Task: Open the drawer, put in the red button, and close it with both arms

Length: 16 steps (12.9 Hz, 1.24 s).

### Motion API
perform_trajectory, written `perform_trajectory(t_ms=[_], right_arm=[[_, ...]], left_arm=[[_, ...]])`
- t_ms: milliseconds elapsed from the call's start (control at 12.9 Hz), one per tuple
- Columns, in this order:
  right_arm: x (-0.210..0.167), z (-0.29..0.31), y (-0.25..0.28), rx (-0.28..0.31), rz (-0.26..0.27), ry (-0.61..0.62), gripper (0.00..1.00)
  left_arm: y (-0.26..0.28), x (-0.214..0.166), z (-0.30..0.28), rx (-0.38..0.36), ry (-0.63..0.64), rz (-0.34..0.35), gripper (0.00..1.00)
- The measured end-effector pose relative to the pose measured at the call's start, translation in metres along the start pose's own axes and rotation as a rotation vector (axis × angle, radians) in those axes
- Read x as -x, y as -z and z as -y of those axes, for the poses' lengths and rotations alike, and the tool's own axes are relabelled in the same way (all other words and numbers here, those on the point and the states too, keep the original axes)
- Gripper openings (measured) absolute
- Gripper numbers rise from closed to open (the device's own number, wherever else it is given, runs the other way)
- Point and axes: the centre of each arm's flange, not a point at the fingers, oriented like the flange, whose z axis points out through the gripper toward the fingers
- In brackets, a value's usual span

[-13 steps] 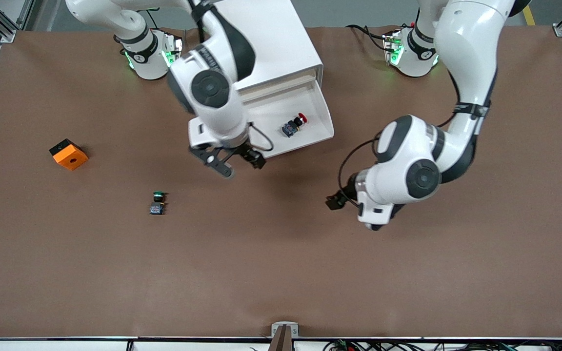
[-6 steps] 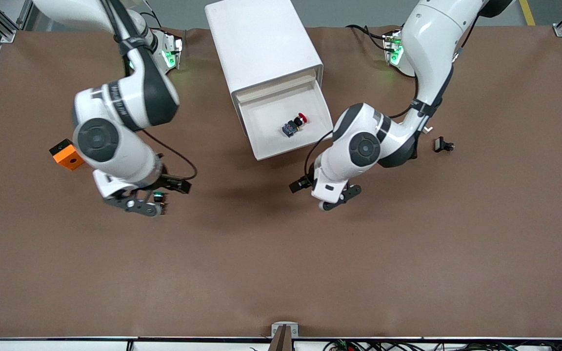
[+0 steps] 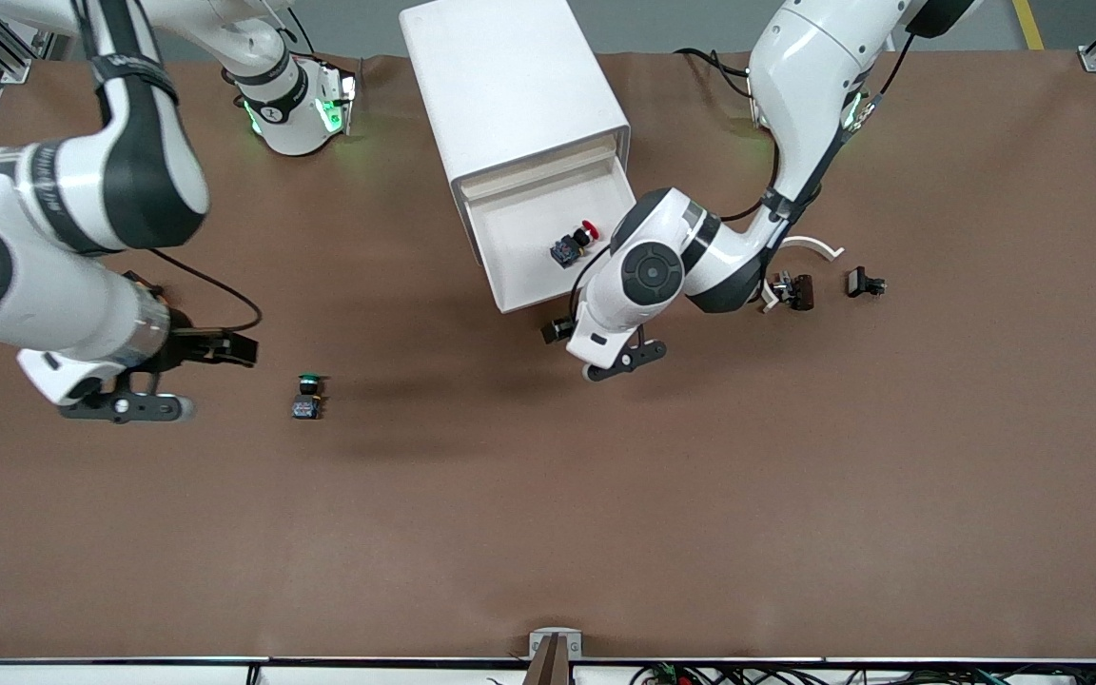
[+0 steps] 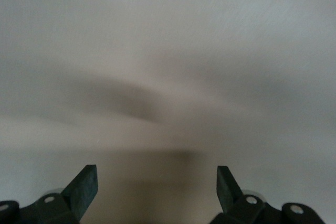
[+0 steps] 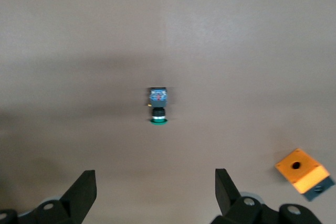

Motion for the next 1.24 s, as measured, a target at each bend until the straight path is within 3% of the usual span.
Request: perform_trajectory(t_ms=[155, 541, 851, 1237], right_arm=[[0.003, -0.013, 0.024, -0.001, 0.004, 0.001, 1.0], [0.009, -0.032, 0.055, -0.006, 0.0, -0.022, 1.0], [0.024, -0.035, 0.071, -0.008, 0.014, -0.023, 1.0], [0.045, -0.092, 0.107, -0.025, -0.038, -0.039, 1.0]], left_arm=[[-0.008, 0.022, -0.001, -0.067, 0.001, 0.061, 1.0], [-0.015, 0.078, -0.014, -0.147, 0.025, 0.143, 1.0], [-0.027, 0.116, -0.023, -0.183, 0.042, 0.162, 1.0], [-0.047, 0.17, -0.035, -0.227, 0.051, 0.16, 1.0]])
